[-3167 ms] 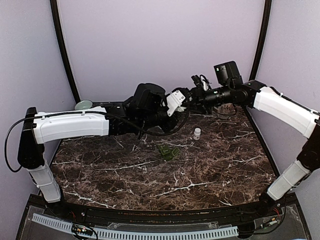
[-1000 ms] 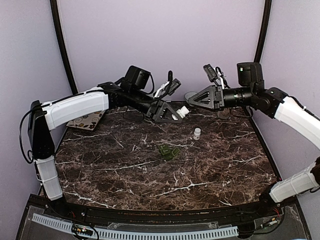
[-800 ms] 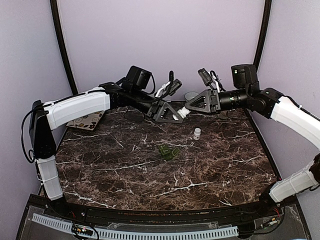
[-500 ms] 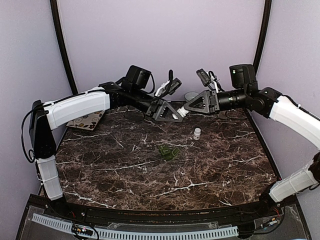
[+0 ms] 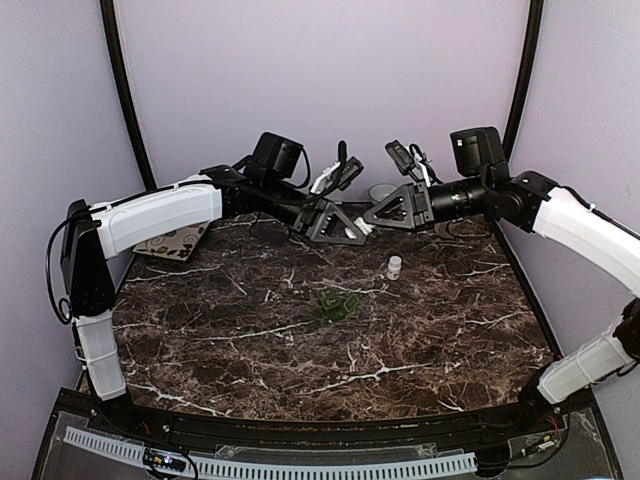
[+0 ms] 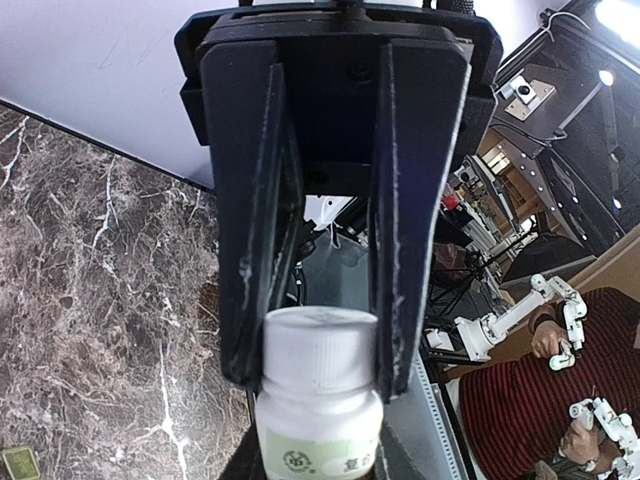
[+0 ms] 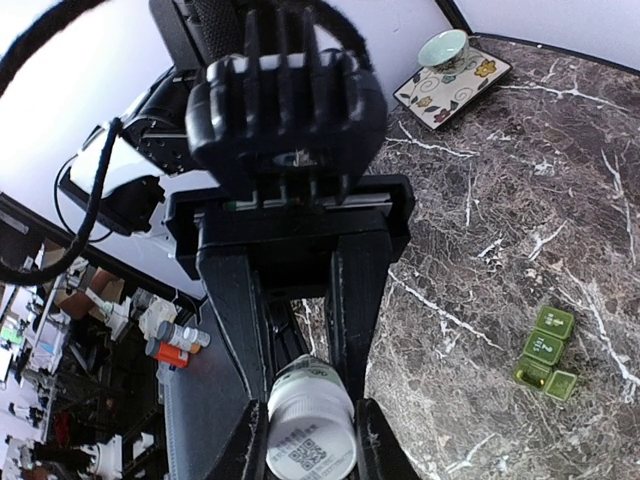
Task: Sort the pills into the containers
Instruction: Pass from the left arm to the right
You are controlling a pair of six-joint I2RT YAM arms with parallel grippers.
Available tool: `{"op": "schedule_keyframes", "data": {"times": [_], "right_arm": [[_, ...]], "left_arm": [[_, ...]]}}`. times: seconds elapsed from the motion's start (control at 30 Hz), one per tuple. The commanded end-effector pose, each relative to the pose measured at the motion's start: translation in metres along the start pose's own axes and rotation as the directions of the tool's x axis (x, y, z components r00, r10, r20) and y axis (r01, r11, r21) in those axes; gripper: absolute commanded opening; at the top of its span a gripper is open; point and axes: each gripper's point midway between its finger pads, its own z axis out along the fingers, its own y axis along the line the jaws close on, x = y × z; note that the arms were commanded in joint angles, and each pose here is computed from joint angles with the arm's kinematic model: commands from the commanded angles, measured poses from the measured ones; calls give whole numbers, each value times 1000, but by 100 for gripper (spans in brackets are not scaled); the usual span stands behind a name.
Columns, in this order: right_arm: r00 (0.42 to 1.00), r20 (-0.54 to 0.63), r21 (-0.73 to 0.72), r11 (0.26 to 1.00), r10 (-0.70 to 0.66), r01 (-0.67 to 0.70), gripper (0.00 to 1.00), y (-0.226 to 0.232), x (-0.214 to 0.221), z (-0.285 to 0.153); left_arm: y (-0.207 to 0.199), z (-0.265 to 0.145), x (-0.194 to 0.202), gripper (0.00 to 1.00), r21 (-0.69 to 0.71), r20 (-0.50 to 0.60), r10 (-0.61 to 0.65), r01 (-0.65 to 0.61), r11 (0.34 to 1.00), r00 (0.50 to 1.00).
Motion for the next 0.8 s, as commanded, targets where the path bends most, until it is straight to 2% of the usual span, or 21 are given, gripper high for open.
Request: {"op": "schedule_keyframes", "data": {"times": [0.0,0.2,0.37,0.43,0.5,0.63,0.77], "right_arm": [[999,14,-37,998,-50,50,9,15,-11,0],[1000,29,-49,999,-7,8,4,17,-18,2],[994,12,-12,994,109,-109,2,0,-20,13],[989,4,14,989,150,-150,1,-9,-19,18],[983,-2,39,982,183,-183,1,-17,-19,23],[978,-4,60,976,211,-210,1,-24,-22,28],[976,-5,79,974,216,-214,0,-27,-22,30]], "left_arm": [[-10,-7,-15,0,2,25,63,-63,998,998],[3,-14,-25,0,-156,42,137,-129,979,990],[16,-17,-39,0,-383,43,268,-231,894,963],[28,-16,-46,0,-528,6,333,-280,802,943],[36,-17,-54,0,-663,-38,398,-321,676,917],[47,-17,-62,0,-802,-108,464,-353,482,879],[51,-25,-66,0,-864,-121,494,-337,375,861]]}}
